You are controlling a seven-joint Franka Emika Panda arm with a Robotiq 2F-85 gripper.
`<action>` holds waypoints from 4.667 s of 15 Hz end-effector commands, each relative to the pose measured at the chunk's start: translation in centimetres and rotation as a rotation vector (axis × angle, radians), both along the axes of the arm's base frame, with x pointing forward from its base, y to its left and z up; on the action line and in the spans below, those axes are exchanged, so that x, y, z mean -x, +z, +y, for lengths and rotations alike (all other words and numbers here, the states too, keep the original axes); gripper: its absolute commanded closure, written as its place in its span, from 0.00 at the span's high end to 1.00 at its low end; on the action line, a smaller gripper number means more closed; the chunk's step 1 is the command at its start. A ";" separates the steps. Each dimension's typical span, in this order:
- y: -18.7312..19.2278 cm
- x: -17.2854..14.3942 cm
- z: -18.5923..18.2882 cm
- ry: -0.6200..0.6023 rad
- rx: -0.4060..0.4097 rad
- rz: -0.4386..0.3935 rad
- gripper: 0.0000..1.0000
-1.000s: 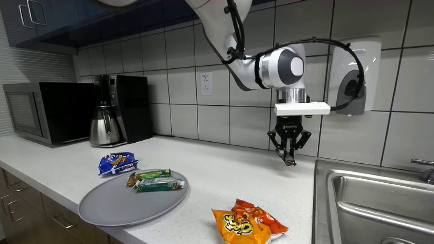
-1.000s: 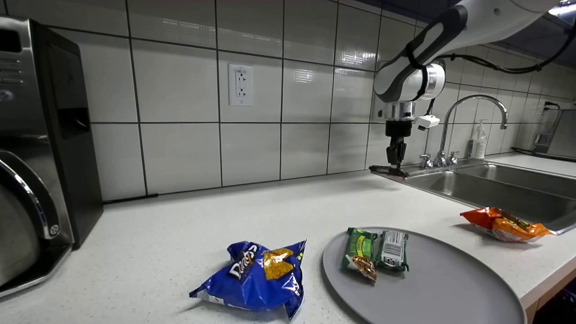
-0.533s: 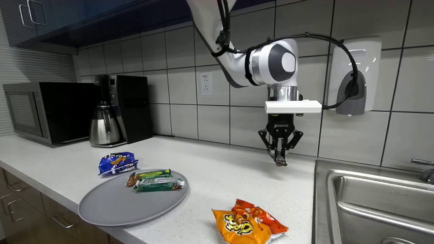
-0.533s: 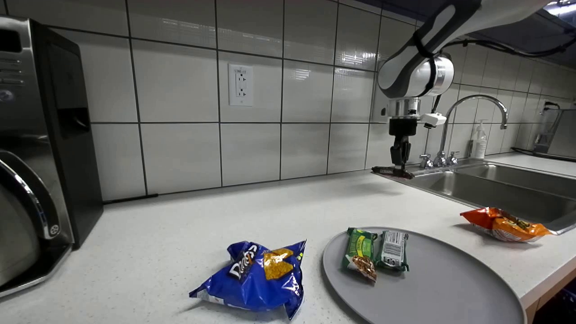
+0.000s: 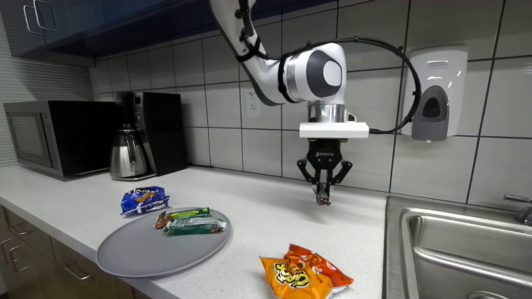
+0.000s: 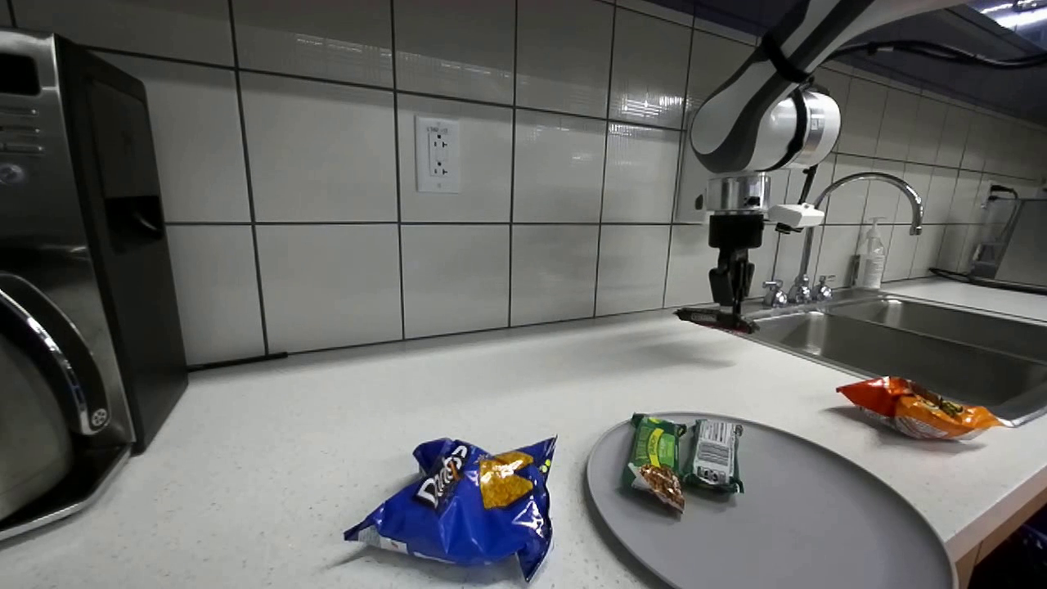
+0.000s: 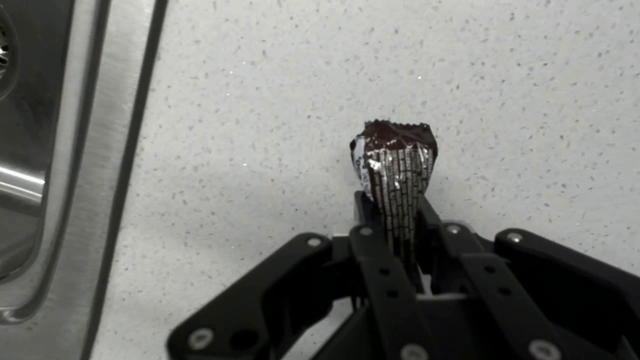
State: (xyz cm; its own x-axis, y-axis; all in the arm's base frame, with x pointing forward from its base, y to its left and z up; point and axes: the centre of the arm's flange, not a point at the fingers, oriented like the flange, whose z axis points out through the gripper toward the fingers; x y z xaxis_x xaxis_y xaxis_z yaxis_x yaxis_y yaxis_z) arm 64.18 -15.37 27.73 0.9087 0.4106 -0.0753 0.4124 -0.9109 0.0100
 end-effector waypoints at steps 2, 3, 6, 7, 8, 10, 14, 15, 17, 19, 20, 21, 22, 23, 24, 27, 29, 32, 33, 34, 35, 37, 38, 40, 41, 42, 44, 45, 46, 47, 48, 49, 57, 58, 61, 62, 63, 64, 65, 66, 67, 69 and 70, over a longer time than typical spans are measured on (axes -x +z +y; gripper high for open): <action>1.5 3.4 2.5 -0.055 0.007 -0.024 0.05; 1.6 3.8 2.7 -0.060 0.009 -0.025 0.05; 1.9 4.9 2.7 -0.074 0.009 -0.026 0.05; 2.1 5.4 2.5 -0.077 0.009 -0.026 0.05; 2.3 5.7 2.4 -0.077 0.013 -0.027 0.05; 2.7 6.5 2.1 -0.075 0.020 -0.036 0.05; 3.5 8.2 1.6 -0.079 0.022 -0.046 0.05; 3.5 8.7 1.5 -0.079 0.023 -0.046 0.05; 3.6 9.5 1.4 -0.080 0.020 -0.042 0.05; 3.6 10.4 1.4 -0.079 0.014 -0.036 0.05; 3.5 10.8 1.4 -0.077 0.011 -0.035 0.05; 3.6 11.2 1.6 -0.075 0.011 -0.035 0.05; 3.5 11.6 1.7 -0.075 0.009 -0.034 0.05; 3.5 11.9 1.8 -0.077 0.009 -0.035 0.05; 3.6 12.2 1.9 -0.083 0.014 -0.038 0.05; 3.7 13.0 2.4 -0.105 0.019 -0.048 0.05; 3.8 13.3 2.9 -0.131 0.025 -0.058 0.05; 3.5 13.6 3.9 -0.209 0.043 -0.076 0.05; 3.4 13.7 4.3 -0.236 0.048 -0.080 0.05; 3.2 13.7 4.8 -0.263 0.056 -0.085 0.05; 3.0 13.6 5.4 -0.290 0.065 -0.089 0.05; 2.5 13.5 6.5 -0.343 0.085 -0.092 0.05; 2.3 13.5 7.1 -0.370 0.097 -0.093 0.05; 1.9 13.4 8.1 -0.421 0.122 -0.094 0.05; 1.8 13.4 8.6 -0.446 0.135 -0.094 0.05; 1.7 13.5 9.0 -0.470 0.144 -0.098 0.05; 1.4 13.6 9.8 -0.511 0.167 -0.112 0.05; 1.2 13.7 10.2 -0.527 0.173 -0.117 0.05; 1.0 13.8 10.6 -0.544 0.179 -0.122 0.05; 0.9 14.0 11.0 -0.558 0.183 -0.125 0.05; 0.7 14.1 11.4 -0.571 0.189 -0.129 0.05; 0.6 14.2 11.7 -0.583 0.193 -0.131 0.05; 0.3 14.5 13.7 -0.645 0.214 -0.150 0.05; 0.2 14.4 14.1 -0.649 0.215 -0.154 0.05; 0.1 14.7 14.9 -0.663 0.217 -0.165 0.05; 0.0 14.9 15.2 -0.669 0.220 -0.165 0.05; -0.1 15.1 15.5 -0.676 0.221 -0.165 0.05; -0.1 15.3 15.8 -0.684 0.224 -0.163 0.05; -0.1 15.4 16.1 -0.694 0.226 -0.161 0.05; 0.1 15.6 16.4 -0.703 0.228 -0.159 0.05; 0.1 15.8 16.6 -0.711 0.224 -0.157 0.05; 0.6 16.2 17.0 -0.720 0.225 -0.160 0.05; 0.9 16.5 17.2 -0.720 0.226 -0.162 0.05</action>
State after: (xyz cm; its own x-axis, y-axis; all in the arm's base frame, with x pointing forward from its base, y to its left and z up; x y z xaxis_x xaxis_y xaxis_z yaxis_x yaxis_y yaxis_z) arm 49.48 1.03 26.90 0.9587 -0.2809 0.0441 -0.2835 -0.9317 0.2273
